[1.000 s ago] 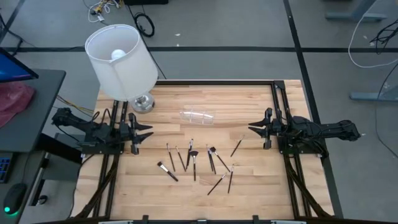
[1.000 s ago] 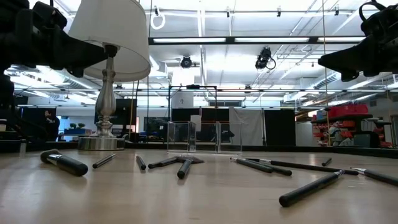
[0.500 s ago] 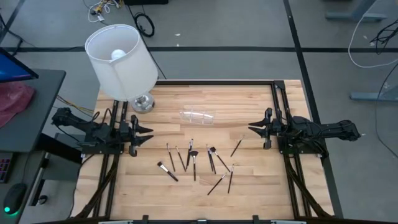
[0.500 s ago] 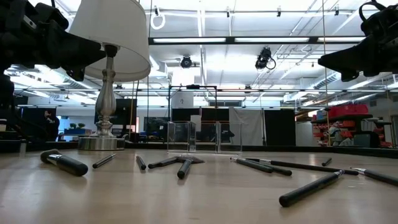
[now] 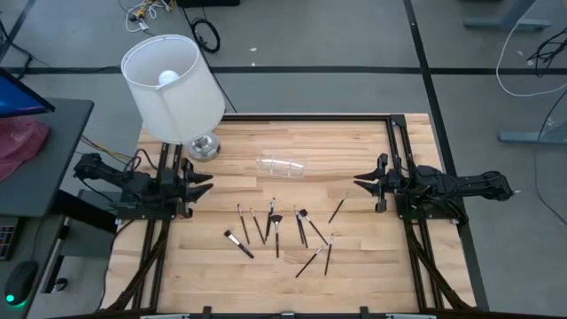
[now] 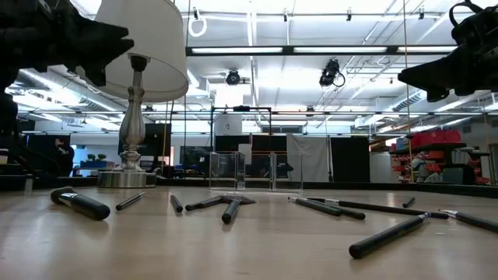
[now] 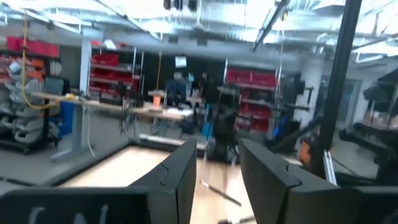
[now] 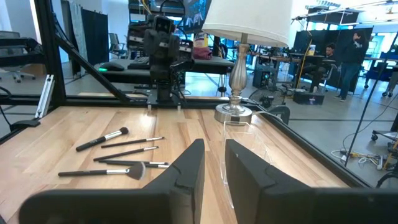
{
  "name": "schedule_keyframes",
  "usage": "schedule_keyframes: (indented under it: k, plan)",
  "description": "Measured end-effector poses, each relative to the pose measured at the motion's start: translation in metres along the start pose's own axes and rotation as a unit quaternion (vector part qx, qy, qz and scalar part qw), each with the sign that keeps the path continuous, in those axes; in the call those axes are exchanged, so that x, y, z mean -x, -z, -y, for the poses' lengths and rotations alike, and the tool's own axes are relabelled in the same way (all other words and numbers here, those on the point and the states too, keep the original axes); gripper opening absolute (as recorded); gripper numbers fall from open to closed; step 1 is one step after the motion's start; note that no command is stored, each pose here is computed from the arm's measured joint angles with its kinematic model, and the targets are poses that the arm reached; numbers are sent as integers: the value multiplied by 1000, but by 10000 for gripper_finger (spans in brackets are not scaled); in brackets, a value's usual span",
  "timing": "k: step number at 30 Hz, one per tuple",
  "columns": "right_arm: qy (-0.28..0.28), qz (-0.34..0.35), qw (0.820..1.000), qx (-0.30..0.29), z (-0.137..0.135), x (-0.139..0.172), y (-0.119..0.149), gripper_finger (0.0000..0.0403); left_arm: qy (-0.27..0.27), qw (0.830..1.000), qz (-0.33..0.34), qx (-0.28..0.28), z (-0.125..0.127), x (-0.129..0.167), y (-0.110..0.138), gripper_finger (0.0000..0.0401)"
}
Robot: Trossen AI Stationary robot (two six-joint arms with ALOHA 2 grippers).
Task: Put items in baskets/containers
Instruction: Put the black powder brush into the transparent organizer
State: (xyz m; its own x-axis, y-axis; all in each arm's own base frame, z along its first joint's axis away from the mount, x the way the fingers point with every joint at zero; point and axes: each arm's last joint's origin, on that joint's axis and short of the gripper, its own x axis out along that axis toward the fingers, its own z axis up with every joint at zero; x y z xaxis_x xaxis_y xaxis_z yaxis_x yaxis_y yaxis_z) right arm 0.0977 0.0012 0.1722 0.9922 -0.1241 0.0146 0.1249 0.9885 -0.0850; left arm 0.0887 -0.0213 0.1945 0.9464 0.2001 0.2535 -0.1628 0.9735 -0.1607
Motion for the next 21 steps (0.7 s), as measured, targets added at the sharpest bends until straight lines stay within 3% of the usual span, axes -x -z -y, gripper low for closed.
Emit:
schedule_keyframes:
  k: [6,12,21]
  plan:
    - [0,0,1000,0,0,0,0,68,-45,999,25,-13,-5,-1,-5,126]
    - [0,0,1000,0,0,0,0,68,-148,988,30,-17,-15,-2,-6,126]
    - [0,0,1000,0,0,0,0,68,-188,982,17,-10,-21,-10,0,126]
